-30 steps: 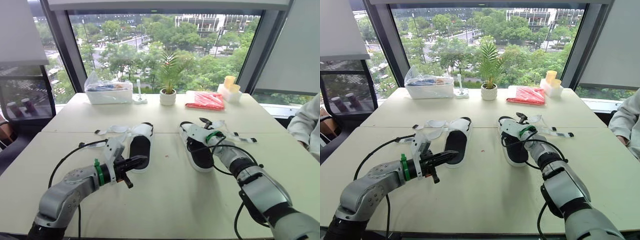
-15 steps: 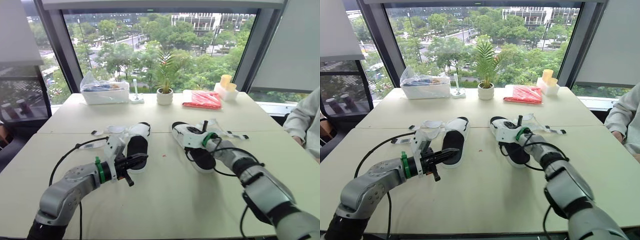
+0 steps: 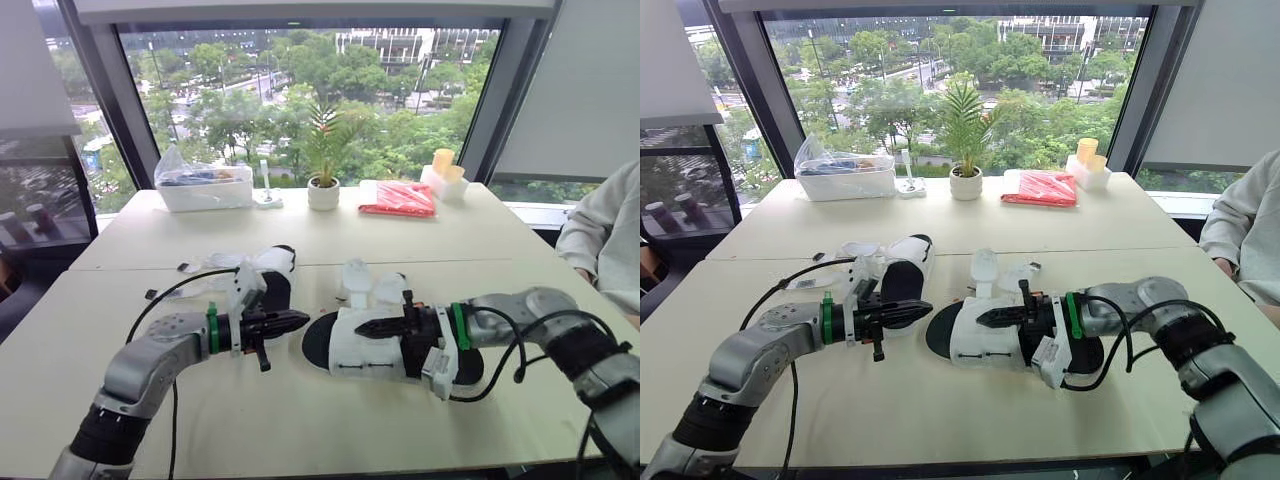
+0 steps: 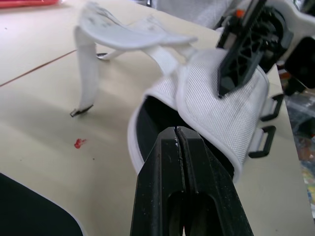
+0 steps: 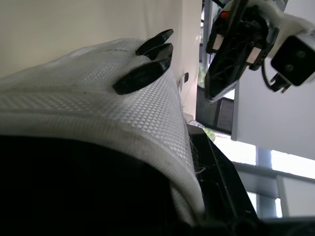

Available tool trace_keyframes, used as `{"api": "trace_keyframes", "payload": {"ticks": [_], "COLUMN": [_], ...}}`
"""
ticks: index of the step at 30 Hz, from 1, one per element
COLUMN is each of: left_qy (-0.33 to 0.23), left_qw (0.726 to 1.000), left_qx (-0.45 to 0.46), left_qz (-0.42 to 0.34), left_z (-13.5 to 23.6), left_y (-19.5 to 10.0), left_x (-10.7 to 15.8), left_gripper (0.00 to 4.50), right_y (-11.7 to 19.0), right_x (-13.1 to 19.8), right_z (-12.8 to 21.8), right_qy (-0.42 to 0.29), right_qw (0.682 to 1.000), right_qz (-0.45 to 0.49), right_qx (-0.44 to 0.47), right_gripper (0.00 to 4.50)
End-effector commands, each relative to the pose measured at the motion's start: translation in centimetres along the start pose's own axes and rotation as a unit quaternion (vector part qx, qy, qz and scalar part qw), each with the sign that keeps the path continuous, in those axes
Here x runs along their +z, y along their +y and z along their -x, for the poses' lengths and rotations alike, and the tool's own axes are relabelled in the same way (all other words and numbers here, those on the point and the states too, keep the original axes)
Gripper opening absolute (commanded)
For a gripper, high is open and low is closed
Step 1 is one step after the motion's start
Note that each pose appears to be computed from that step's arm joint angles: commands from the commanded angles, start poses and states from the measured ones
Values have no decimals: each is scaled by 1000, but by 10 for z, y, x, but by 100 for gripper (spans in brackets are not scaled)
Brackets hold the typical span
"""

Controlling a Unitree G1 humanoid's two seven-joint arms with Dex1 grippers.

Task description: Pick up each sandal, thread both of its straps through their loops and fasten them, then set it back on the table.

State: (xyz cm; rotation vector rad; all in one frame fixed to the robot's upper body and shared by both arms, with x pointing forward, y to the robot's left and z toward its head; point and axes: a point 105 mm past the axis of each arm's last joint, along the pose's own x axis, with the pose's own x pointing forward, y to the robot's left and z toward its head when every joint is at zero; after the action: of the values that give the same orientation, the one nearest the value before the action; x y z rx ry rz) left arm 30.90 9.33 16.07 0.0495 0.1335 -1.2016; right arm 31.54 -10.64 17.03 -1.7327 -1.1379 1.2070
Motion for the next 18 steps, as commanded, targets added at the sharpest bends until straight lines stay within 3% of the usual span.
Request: {"api": "trace_keyframes", "payload": {"ticks": [1,9,14,18], "left_qy": [-10,-2,24,41], "left_qw": [1000,999,997,993], "left_qx": [-12,-13,-20,-26], "left_qz": [-27,-36,-73,-104], "left_z": [-2,0,1,1], "left_y": [-4,-13,-15,-11], "left_x": [9,3,-6,-11], "left_gripper": [0,0,0,0], "right_y": [-6,27,31,36], "right_x": [-4,-2,-7,-13], "right_z": [-5,-12,-21,-15], "right_qy": [-25,-76,-73,-56], "right_qw": [999,995,996,992], "right_qz": [30,16,5,-42], "right_qx": [0,58,58,101], "right_gripper": [3,3,3,146]}}
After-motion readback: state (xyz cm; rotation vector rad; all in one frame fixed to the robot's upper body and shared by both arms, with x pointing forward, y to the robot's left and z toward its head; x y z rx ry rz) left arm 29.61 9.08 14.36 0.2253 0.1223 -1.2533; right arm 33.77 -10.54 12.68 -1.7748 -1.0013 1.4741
